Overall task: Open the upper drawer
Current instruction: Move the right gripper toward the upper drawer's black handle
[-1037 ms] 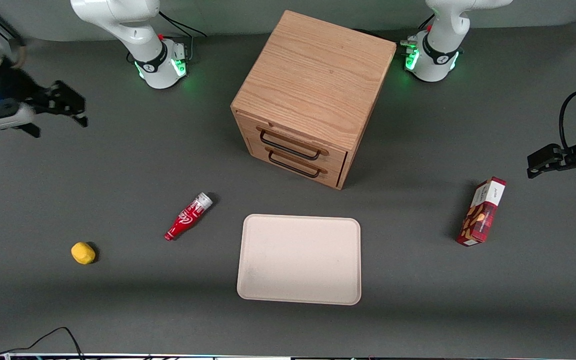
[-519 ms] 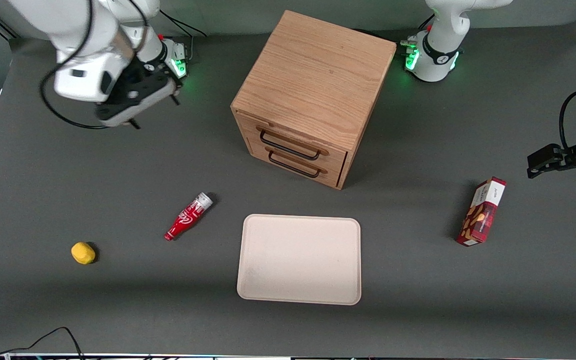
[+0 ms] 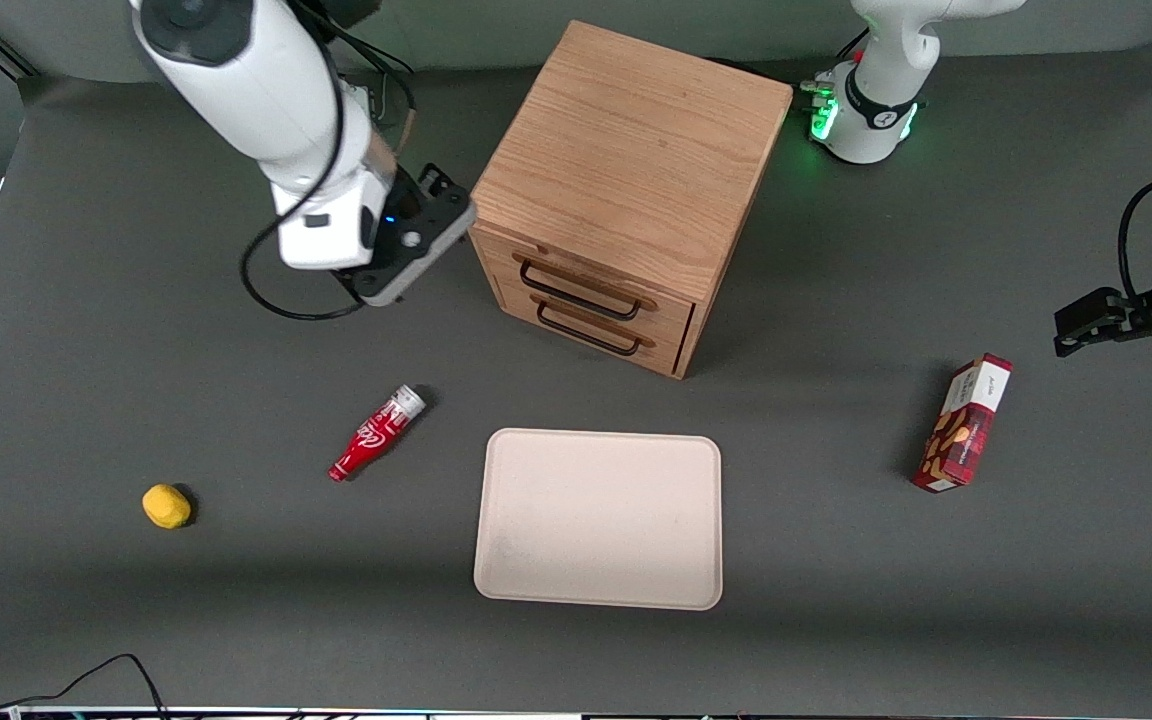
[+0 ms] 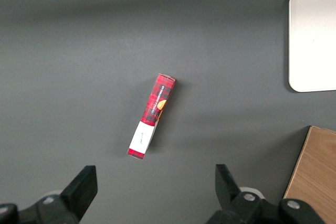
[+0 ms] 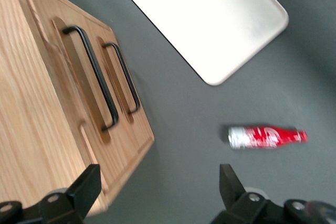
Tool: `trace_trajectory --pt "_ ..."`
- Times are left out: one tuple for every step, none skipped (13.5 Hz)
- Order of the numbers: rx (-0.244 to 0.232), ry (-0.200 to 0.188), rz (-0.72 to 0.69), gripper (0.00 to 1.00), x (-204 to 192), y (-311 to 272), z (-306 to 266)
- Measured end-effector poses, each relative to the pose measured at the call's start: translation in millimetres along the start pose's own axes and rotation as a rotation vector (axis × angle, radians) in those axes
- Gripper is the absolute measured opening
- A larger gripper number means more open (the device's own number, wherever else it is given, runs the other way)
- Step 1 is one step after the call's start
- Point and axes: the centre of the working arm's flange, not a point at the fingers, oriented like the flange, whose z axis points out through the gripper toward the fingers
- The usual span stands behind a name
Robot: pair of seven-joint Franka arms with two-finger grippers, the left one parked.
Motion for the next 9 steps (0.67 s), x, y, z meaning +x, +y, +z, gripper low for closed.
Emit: trace_trajectory --pt "-0.004 0.006 -0.023 1.0 8 -9 10" --pt "-0.009 0.007 -0.043 1.0 15 -16 20" --pt "-0.011 0.007 -0.059 1.0 21 -20 30" --pt "-0.009 0.009 -0.068 1.0 26 -22 39" --pt "-0.002 0.014 -0.072 1.0 31 -22 48" --pt "0.009 0.025 -0.079 1.0 37 -24 58" --pt "0.021 0.041 -0.09 1.0 43 -28 67" --pt "0.032 0.053 -0.1 1.0 49 -32 77" --pt "0.041 0.061 -0.107 1.0 54 -35 86"
